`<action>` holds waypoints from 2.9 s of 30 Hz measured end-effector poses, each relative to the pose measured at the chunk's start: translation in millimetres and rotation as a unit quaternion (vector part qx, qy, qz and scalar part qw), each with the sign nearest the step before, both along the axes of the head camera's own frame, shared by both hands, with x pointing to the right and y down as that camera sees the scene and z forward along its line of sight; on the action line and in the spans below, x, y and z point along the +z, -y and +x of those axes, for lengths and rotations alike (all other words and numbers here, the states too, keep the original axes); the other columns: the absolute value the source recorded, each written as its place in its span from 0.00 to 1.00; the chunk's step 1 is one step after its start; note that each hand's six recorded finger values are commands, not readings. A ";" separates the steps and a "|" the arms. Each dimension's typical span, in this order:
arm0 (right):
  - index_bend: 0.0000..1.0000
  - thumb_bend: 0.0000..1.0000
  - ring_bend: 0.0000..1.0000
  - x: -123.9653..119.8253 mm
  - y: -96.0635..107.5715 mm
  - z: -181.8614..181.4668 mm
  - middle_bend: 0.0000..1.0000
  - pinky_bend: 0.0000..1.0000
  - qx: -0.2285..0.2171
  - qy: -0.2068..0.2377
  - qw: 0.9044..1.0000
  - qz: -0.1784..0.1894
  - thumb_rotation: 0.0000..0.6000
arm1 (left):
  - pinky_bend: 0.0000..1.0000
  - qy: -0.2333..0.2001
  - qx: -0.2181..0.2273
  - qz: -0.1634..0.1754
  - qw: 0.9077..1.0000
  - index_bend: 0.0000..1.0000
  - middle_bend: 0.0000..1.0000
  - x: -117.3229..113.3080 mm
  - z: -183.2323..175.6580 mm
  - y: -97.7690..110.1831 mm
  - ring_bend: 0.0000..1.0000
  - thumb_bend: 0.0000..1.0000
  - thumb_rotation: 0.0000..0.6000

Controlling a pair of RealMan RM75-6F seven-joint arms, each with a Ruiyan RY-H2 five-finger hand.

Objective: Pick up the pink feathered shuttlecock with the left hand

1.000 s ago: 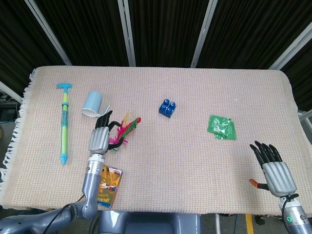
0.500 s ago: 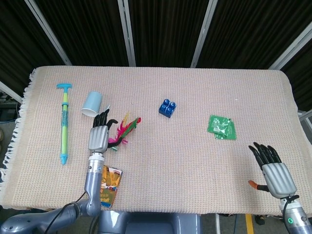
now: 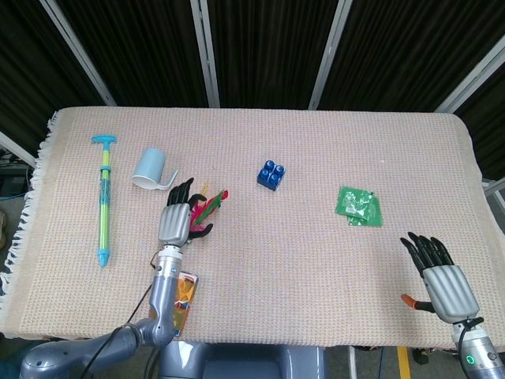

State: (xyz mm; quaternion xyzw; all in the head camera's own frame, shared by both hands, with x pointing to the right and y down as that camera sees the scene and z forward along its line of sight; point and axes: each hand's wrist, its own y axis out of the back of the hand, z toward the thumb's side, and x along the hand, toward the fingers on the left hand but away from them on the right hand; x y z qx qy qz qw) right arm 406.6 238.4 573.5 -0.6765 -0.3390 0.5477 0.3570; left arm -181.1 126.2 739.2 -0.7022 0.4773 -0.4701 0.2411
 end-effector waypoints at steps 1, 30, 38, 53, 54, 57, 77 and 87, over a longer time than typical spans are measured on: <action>0.00 0.04 0.00 -0.1 0.3 0.3 0.00 0.00 0.001 0.000 1.000 0.000 1.00 | 0.00 0.001 0.000 0.000 1.000 0.32 0.00 0.4 0.4 0.0 0.00 0.19 0.96; 0.00 0.05 0.00 -1.4 -3.0 1.4 0.00 0.00 0.000 0.002 1.000 -0.009 1.00 | 0.00 0.034 0.019 -0.013 0.999 0.32 0.00 30.4 16.6 1.2 0.00 0.22 0.96; 0.00 0.05 0.00 1.4 -3.2 2.8 0.00 0.00 0.003 -0.003 1.000 -0.011 1.00 | 0.00 0.042 0.013 -0.017 0.999 0.55 0.00 37.1 12.8 -0.4 0.00 0.30 0.96; 0.00 0.05 0.00 2.6 -5.5 -2.1 0.00 0.00 -0.004 -0.007 1.000 -0.015 1.00 | 0.00 -0.047 0.019 0.042 0.998 0.62 0.00 0.4 27.6 -1.1 0.00 0.35 0.96; 0.00 0.05 0.00 2.3 -5.9 -2.4 0.00 0.00 -0.005 -0.007 1.000 -0.015 1.00 | 0.00 -0.055 0.022 0.044 0.997 0.61 0.00 -3.0 28.8 -3.4 0.00 0.35 0.96; 0.00 0.05 0.00 1.3 -6.8 -2.9 0.00 0.00 -0.006 -0.006 1.000 -0.012 1.00 | 0.00 -0.082 0.036 0.047 0.995 0.62 0.00 -15.0 30.6 -13.6 0.00 0.34 0.96; 0.00 0.05 0.00 -1.9 -8.3 -5.1 0.00 0.00 -0.009 -0.009 1.000 -0.001 1.00 | 0.00 -0.116 0.047 0.110 0.986 0.66 0.04 -85.9 -39.7 -46.8 0.00 0.36 0.96; 0.00 0.05 0.00 1.8 -9.7 -7.9 0.00 0.00 -0.012 -0.018 1.000 -0.003 1.00 | 0.00 -0.124 0.047 0.128 0.983 0.03 0.00 -101.2 -66.3 -63.8 0.00 0.21 0.96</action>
